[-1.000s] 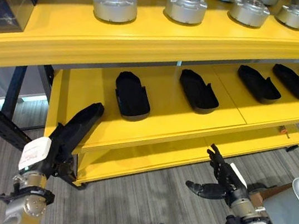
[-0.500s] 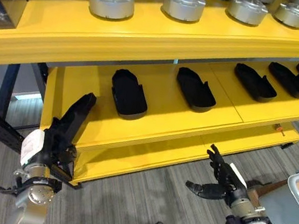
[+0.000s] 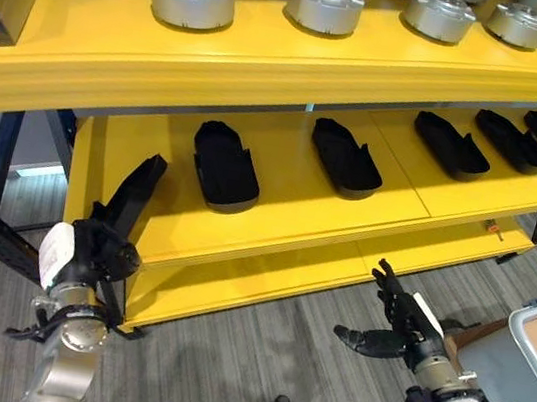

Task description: Move parts from the plastic box to the shelf.

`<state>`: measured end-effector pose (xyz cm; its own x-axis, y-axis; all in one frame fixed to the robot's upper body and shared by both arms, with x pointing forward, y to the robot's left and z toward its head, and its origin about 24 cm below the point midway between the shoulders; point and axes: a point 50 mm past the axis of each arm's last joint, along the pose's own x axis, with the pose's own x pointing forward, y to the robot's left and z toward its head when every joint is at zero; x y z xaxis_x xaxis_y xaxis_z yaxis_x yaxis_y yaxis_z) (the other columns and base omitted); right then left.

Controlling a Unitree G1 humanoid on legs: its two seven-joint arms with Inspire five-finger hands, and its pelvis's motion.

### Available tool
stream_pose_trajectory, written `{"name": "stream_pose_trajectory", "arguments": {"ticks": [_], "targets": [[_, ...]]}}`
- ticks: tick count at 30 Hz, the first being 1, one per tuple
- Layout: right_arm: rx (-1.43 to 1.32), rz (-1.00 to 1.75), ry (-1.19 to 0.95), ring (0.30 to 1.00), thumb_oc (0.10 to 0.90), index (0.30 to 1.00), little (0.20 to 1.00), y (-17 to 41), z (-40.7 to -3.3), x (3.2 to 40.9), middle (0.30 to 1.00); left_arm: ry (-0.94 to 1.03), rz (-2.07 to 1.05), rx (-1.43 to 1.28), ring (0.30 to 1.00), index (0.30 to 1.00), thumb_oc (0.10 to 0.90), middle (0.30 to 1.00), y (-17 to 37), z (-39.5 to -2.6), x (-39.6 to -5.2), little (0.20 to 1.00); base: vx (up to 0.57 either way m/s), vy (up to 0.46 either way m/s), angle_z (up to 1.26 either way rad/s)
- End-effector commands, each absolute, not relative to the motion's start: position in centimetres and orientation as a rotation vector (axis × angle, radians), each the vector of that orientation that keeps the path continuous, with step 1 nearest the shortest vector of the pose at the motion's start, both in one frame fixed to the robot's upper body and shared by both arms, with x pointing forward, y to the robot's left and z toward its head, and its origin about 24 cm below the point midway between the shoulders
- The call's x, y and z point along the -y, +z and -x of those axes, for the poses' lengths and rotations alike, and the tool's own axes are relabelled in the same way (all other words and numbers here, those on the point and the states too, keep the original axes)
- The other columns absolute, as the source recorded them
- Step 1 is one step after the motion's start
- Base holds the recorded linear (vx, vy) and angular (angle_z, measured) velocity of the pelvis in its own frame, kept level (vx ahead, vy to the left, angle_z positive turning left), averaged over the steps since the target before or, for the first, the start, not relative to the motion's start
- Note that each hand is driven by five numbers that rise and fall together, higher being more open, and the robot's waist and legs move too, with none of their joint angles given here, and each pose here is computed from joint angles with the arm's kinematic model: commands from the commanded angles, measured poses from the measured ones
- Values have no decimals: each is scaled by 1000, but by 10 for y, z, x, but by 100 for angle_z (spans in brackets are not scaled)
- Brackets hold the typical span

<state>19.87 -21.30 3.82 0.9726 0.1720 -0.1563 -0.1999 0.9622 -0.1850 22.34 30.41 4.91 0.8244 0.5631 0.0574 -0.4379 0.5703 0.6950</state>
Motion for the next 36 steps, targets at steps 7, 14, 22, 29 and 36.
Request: {"name": "stream_pose_trajectory", "arguments": {"ticks": [7,14,22,29,36], "targets": [[168,246,234,1000,900,1000,1000,97,-215,203,1000,772,-828,40,300,300,400,300,109,-248,-333,300,13,-4,-2],[189,237,237,1000,900,1000,1000,101,-217,203,1000,801,-833,64,300,300,400,300,118,-258,-335,300,-10,-2,0],[193,226,248,1000,900,1000,1000,102,-218,202,1000,856,-837,103,300,300,400,300,134,-267,-342,300,-28,-15,-1],[210,209,259,1000,900,1000,1000,105,-219,200,1000,912,-868,169,300,300,400,300,158,-271,-349,300,-8,-12,-1],[221,198,270,1000,900,1000,1000,107,-221,197,1000,952,-894,209,300,300,400,300,176,-273,-357,300,0,-5,0]]}}
